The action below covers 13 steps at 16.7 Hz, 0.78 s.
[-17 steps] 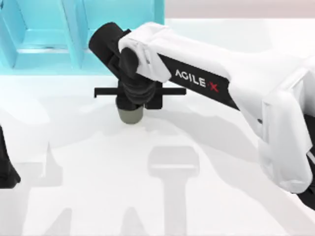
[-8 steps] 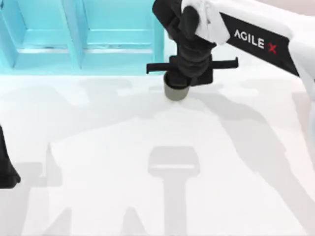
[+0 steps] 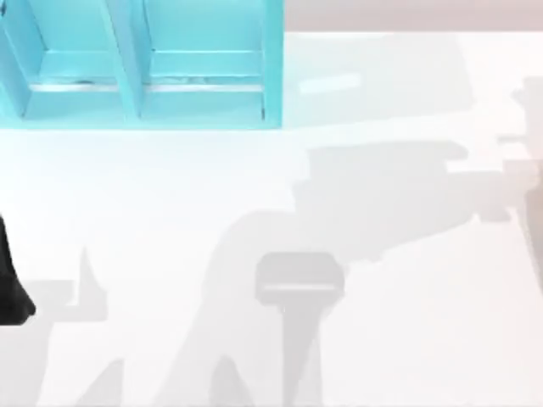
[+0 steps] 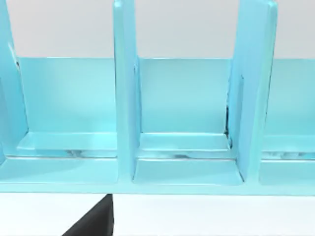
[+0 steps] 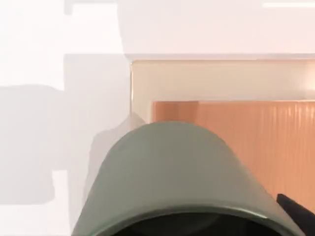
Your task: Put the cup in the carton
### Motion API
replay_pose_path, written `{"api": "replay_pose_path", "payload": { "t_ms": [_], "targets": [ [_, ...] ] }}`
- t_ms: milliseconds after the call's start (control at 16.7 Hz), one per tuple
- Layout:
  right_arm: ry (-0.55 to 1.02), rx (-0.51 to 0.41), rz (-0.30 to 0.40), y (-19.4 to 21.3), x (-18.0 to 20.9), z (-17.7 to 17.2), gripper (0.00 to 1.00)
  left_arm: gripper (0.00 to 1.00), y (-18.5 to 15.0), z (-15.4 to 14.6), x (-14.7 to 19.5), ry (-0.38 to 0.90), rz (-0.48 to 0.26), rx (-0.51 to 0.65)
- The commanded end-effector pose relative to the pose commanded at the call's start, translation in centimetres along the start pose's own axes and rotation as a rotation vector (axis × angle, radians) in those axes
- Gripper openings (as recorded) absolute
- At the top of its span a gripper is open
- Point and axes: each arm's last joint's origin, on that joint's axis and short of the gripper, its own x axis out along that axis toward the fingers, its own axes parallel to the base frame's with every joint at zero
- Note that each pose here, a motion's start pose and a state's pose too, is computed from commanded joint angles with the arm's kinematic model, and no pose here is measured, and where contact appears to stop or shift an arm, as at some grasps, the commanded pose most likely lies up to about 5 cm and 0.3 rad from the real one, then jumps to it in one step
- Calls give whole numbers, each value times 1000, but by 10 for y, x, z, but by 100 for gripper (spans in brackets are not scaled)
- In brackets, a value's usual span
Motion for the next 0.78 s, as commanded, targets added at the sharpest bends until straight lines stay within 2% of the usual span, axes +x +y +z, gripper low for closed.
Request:
{"api": "replay_pose_path", "payload": {
  "t_ms": [120, 300, 480, 780],
  "targets": [
    [-9, 4, 9, -60, -22, -37, 0, 100, 0, 0, 0, 0, 0, 0],
    [-30, 1, 17, -108, -47, -92, 0, 100, 0, 0, 0, 0, 0, 0],
    [-47, 0, 24, -123, -58, -123, 0, 100, 0, 0, 0, 0, 0, 0],
    [-47, -2, 24, -124, -58, -126, 0, 100, 0, 0, 0, 0, 0, 0]
  ]
}}
